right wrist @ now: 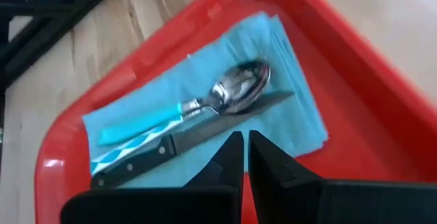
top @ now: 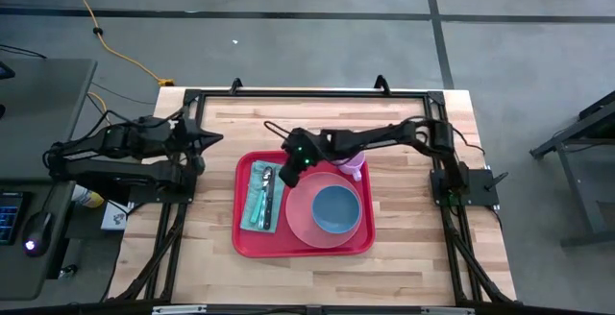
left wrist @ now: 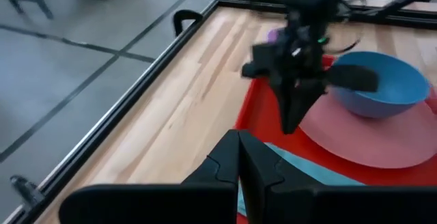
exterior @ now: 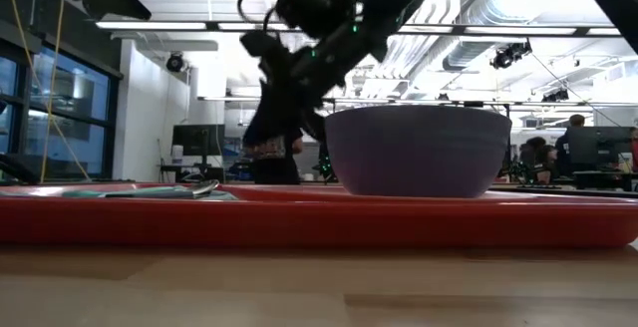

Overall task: Set up tray
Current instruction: Put the light green spoon on top of the blue napkin to the left of the light blue fork

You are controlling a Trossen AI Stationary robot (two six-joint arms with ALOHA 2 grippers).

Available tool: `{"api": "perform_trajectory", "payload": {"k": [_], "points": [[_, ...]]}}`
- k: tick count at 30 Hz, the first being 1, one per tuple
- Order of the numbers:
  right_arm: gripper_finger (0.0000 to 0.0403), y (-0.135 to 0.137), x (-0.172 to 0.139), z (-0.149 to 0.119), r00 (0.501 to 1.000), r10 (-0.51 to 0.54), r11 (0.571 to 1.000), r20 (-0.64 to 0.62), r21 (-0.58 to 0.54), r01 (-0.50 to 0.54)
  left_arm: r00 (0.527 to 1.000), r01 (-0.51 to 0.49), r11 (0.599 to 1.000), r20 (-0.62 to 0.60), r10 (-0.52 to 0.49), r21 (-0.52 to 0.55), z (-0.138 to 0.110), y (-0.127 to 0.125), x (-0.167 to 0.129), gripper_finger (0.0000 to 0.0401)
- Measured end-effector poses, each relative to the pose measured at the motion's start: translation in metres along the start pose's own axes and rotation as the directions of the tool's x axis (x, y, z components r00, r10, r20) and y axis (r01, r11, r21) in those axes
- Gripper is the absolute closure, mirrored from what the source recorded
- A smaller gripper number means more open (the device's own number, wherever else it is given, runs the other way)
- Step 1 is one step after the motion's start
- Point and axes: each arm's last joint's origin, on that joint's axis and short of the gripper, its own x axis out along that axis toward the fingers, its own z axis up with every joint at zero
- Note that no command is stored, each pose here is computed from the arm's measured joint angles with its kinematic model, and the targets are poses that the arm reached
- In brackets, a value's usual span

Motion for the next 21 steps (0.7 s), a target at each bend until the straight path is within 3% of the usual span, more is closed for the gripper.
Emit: {"api": "perform_trajectory", "payload": {"k": [6,11,18,21], "points": [[0.0402,-0.001,0.014,-0.011,1.0,-0.004,1.0,-0.027,0.02,0.005,1.0,0.024,0.999,0.002,-0.024,0.023,0.0,-0.001,0.0,0.0364],[0.0403,0.003,0.013,-0.004,1.0,0.017,0.999,0.002,0.037,-0.018,0.999,0.051,0.998,0.013,-0.052,0.047,0.001,-0.001,-0.001,0.0364],[0.0403,0.019,0.014,0.019,0.992,0.128,0.98,0.001,-0.155,-0.126,0.993,0.093,0.991,0.064,-0.1,0.092,0.007,-0.003,-0.001,0.0364],[0.0403,0.018,0.03,0.021,0.992,0.082,0.975,-0.093,-0.201,-0.099,0.988,0.119,0.987,0.09,-0.128,0.107,0.009,-0.004,-0.001,0.0364]]}}
